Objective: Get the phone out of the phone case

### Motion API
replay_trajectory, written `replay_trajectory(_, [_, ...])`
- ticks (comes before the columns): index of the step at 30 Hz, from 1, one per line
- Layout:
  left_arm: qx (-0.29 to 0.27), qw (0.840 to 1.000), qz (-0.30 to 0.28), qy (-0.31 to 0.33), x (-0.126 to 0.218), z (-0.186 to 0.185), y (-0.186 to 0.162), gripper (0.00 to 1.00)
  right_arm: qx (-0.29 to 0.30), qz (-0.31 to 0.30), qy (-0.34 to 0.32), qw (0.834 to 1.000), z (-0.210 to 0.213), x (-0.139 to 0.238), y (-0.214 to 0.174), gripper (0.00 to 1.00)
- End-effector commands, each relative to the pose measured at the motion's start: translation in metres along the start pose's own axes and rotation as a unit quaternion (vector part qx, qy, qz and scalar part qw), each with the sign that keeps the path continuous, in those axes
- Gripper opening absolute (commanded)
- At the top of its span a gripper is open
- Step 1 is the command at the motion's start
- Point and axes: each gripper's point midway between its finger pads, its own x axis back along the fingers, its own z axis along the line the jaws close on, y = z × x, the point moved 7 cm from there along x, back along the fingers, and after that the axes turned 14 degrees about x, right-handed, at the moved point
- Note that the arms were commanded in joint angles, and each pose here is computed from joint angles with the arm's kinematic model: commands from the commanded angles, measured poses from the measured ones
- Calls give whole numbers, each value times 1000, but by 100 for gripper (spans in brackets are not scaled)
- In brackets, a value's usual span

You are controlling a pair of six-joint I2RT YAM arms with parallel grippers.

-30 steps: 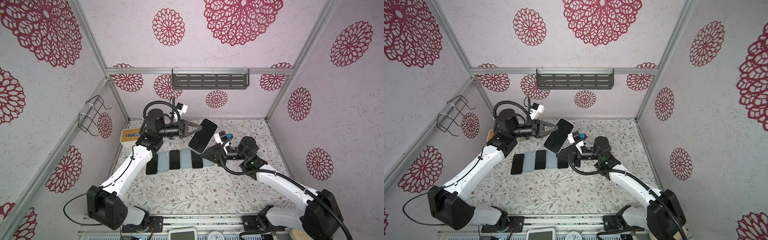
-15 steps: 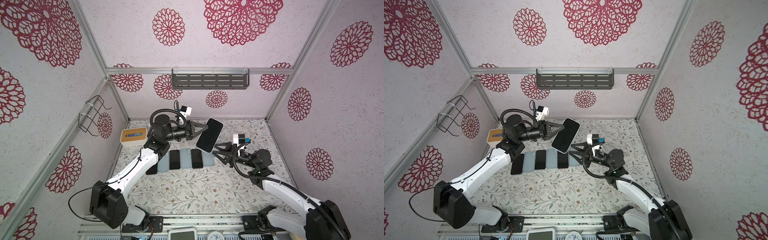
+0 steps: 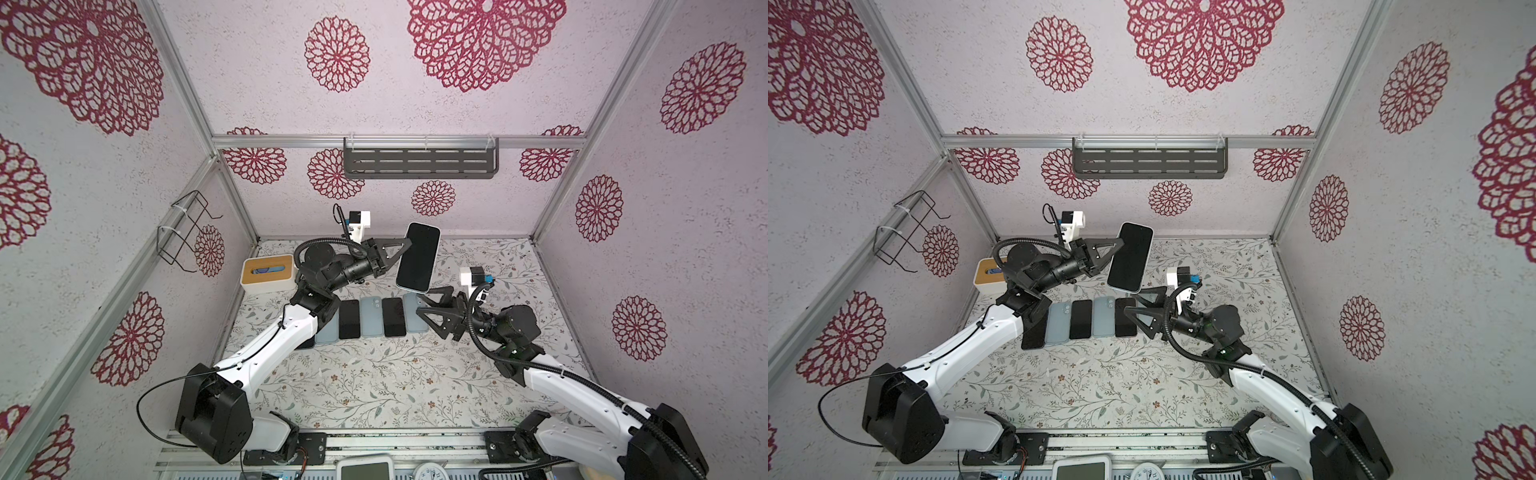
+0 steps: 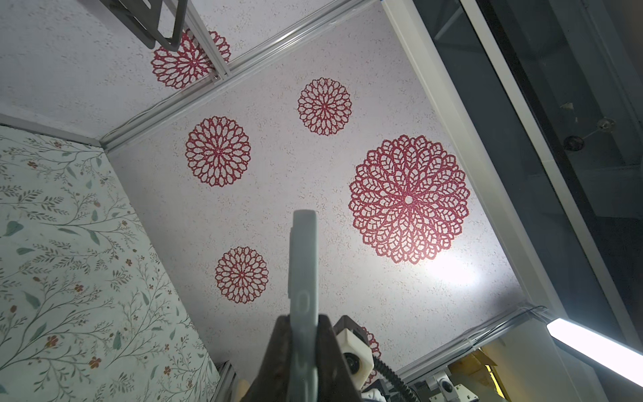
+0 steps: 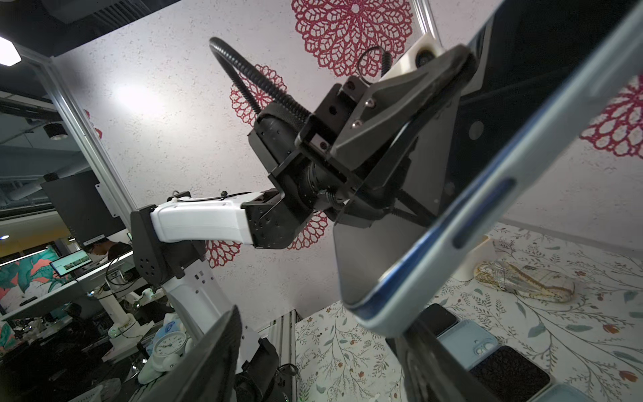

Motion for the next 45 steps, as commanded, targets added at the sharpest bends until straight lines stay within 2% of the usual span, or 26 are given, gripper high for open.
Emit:
replay_trajectory(1, [-23,998,-10,-50,2,-24,-3,0,-4,-23,-6,1000,-2,-5,12,72])
replay_trajectory(35, [-25,996,26,-79,-6,-28,-26,0,-62,-93,-22,994,-42,12,21,65])
replay_trajectory(38, [-24,996,31,-79,-8,-26,-29,0,-73,-95,-32,992,-48,13,21,57])
replay_trajectory(41, [-17,997,28,-72,-9,-19,-29,0,-81,-95,-22,992,-47,12,22,42])
replay_trajectory(45, [1,999,12,-37,-12,4,-25,0,-103,-88,-22,991,-44,16,17,10])
